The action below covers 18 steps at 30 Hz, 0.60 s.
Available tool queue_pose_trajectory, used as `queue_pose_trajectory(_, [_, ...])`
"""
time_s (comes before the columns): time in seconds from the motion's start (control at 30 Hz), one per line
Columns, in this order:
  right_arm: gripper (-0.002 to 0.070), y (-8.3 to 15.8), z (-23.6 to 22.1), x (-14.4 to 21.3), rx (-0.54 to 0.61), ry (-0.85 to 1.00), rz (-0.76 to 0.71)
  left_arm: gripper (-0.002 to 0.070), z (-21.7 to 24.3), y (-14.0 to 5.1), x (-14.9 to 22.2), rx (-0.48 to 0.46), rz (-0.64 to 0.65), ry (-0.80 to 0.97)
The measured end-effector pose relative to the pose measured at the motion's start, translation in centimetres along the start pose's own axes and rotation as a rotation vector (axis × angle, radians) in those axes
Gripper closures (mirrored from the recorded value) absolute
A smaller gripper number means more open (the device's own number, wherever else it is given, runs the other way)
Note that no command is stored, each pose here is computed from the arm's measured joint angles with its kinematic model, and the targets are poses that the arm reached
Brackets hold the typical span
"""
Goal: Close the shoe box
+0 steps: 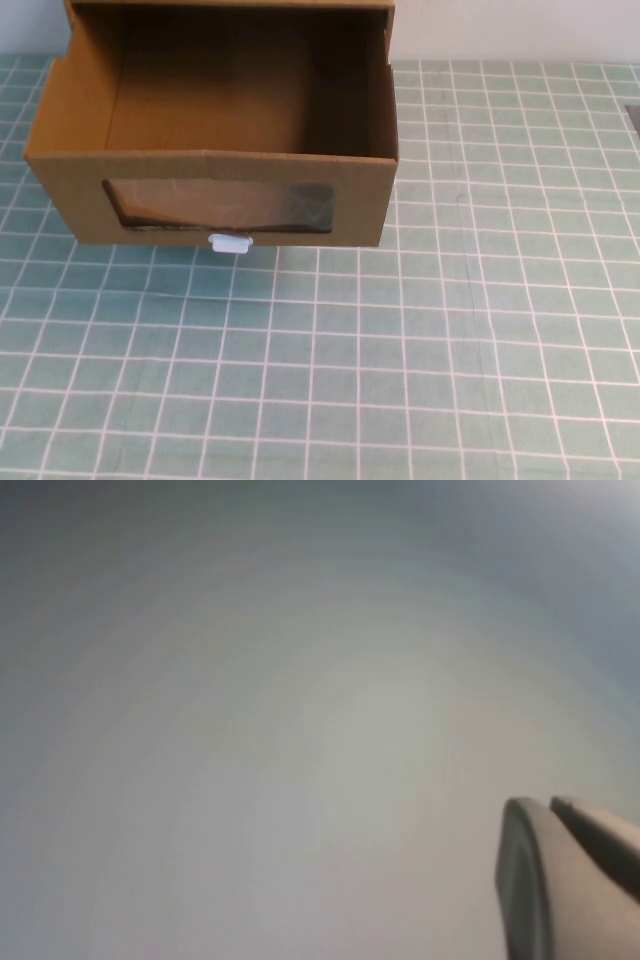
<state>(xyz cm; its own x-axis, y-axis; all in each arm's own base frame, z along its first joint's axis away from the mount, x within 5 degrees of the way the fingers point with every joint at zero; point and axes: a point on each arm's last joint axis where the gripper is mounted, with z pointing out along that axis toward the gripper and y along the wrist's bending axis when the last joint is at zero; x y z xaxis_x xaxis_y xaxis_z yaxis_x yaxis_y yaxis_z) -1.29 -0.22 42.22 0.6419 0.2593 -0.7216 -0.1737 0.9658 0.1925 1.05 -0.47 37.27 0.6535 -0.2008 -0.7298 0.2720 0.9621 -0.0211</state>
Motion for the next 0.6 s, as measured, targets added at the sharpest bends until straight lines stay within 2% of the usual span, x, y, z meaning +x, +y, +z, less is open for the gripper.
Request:
queue_pose_trajectory(0.2, [0.0691, 0.9, 5.4, -0.9, 0.021, 0.360, -0.002, 0.0680, 5.3, 0.3, -1.5, -0.042, -0.039, 0.270])
queue_pose_trajectory(0.4, [0.0691, 0.3, 9.9, 3.4, 0.073, 0.759, -0.011, 0.0680, 10.9, 0.7, 0.6, -0.090, -0.049, 0.639])
queue_pose_trajectory(0.6, [0.0691, -0.7, 12.3, 7.6, 0.104, 0.913, -0.029, 0.0680, 15.4, 1.0, 4.3, -0.092, -0.021, 0.761])
